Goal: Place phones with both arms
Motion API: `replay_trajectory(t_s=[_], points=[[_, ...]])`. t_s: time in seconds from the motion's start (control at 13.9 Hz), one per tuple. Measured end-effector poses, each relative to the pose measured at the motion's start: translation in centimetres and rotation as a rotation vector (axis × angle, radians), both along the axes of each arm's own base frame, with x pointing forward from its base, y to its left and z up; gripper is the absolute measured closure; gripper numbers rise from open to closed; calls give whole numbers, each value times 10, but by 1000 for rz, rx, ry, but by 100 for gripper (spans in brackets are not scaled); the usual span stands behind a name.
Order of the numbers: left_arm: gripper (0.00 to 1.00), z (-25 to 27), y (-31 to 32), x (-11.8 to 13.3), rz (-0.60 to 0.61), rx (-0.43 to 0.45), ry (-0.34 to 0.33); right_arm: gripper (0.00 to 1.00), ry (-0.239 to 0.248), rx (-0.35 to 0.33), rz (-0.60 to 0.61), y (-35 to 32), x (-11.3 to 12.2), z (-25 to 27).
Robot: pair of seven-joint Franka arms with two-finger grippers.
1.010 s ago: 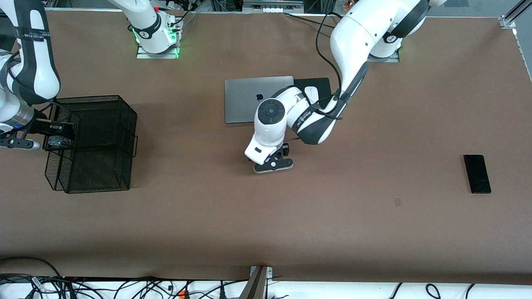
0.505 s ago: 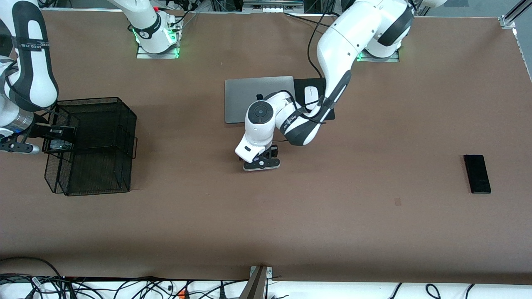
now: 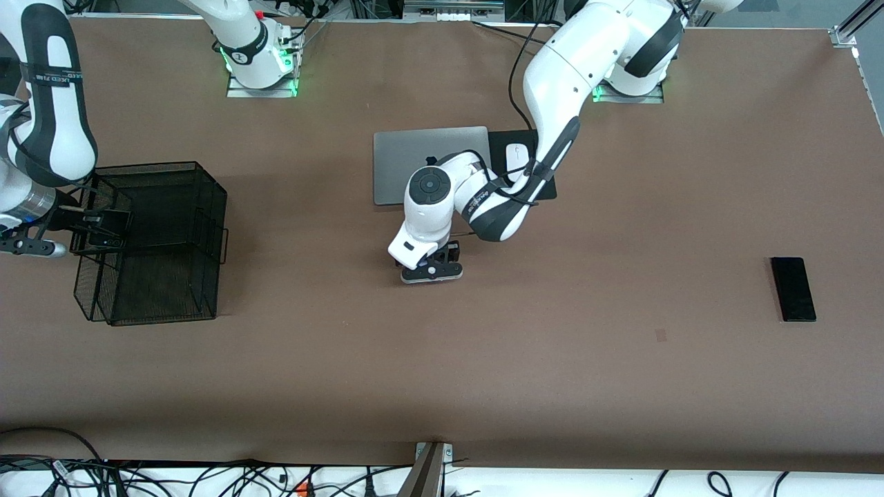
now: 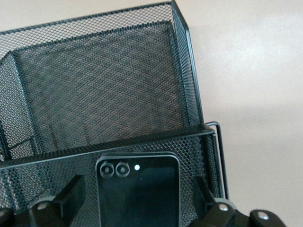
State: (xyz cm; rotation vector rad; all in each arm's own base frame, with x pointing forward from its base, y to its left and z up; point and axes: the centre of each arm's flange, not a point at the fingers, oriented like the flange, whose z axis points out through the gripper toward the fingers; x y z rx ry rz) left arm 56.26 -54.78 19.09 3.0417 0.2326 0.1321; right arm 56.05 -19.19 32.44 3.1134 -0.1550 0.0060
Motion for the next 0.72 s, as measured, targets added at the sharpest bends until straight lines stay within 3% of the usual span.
replay_trajectory(t_s=[0.14,0.36,0.43,0.58,0.72], points=[[16,-3,-1,-1,2,-3,-1,0,19,15,7,4,3,6],[16,-10,-1,-2,13,-5,2,0,93,70,7,20,15,35],[12,-11,-2,-3,14,-4,3,0,115,84,4,28,21,49],[0,-11,-7,-8,26,-6,5,0,123,92,28,49,34,76],[0,-10,-8,-9,48,-10,4,0,106,86,66,77,47,95]])
